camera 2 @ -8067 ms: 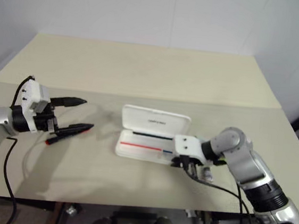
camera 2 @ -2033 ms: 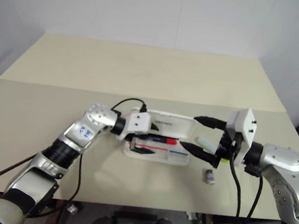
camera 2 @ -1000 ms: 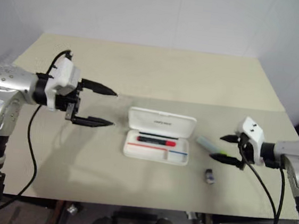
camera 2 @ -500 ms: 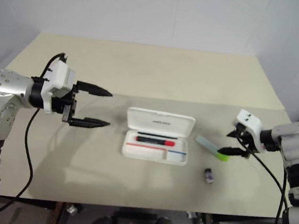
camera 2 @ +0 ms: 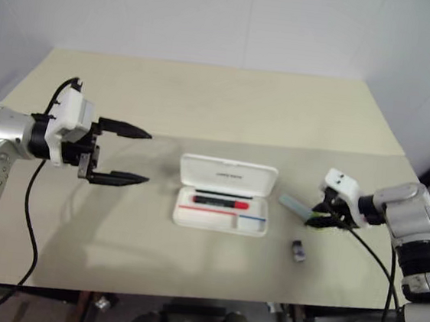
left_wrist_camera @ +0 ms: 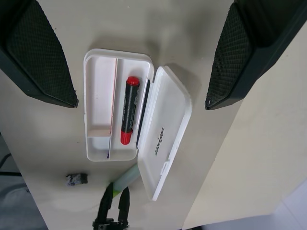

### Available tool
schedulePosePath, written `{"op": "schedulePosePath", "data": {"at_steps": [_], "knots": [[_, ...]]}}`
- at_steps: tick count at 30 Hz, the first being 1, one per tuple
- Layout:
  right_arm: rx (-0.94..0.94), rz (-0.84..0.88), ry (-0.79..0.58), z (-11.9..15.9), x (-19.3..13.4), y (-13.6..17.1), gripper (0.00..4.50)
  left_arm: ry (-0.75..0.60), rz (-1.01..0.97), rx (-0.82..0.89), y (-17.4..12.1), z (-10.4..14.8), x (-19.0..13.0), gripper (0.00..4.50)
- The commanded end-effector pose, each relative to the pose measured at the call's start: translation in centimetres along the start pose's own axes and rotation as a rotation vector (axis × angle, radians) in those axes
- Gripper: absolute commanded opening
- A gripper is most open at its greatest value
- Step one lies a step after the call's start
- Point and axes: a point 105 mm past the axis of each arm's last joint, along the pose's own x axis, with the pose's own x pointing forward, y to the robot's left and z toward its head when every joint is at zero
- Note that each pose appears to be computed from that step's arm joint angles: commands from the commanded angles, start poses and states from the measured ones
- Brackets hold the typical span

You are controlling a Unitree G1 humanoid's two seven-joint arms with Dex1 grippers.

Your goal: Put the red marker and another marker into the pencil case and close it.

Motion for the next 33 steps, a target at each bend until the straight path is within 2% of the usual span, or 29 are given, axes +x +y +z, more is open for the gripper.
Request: {"op": "schedulePosePath", "data": {"at_steps": [1,6,10,14,18,23,27,33], "knots": [[0.005,-0.005,-0.003,-0.1,0.2,0.0,1.09,-0.013,-0.010,0.033,-0.1,0.6,-0.4,4.50],[-0.015,-0.016,-0.028,0.5,-0.9,-0.2,1.09,-0.015,-0.016,0.031,-0.2,0.4,-0.1,4.50],[-0.062,-0.057,-0.077,1.7,-3.5,-1.0,1.09,-0.006,-0.020,0.030,-0.2,0.0,0.0,4.50],[-0.156,-0.057,-0.050,1.7,-5.9,-0.9,1.09,-0.003,-0.020,0.029,-0.2,-0.3,0.0,4.50],[-0.231,0.040,-0.046,2.7,-7.2,1.2,1.09,0.002,-0.021,0.026,-0.2,-0.8,0.0,4.50],[-0.321,0.173,-0.060,5.0,-6.1,5.3,1.09,0.028,-0.019,0.020,-0.3,-1.8,-0.2,4.50],[-0.366,0.247,-0.121,7.3,-3.5,8.6,1.09,0.096,-0.025,0.037,-0.8,-3.5,-0.6,4.50],[-0.373,0.280,-0.176,9.3,-0.7,11.2,1.09,0.113,-0.009,0.021,-1.2,-4.2,-1.2,4.50]]}}
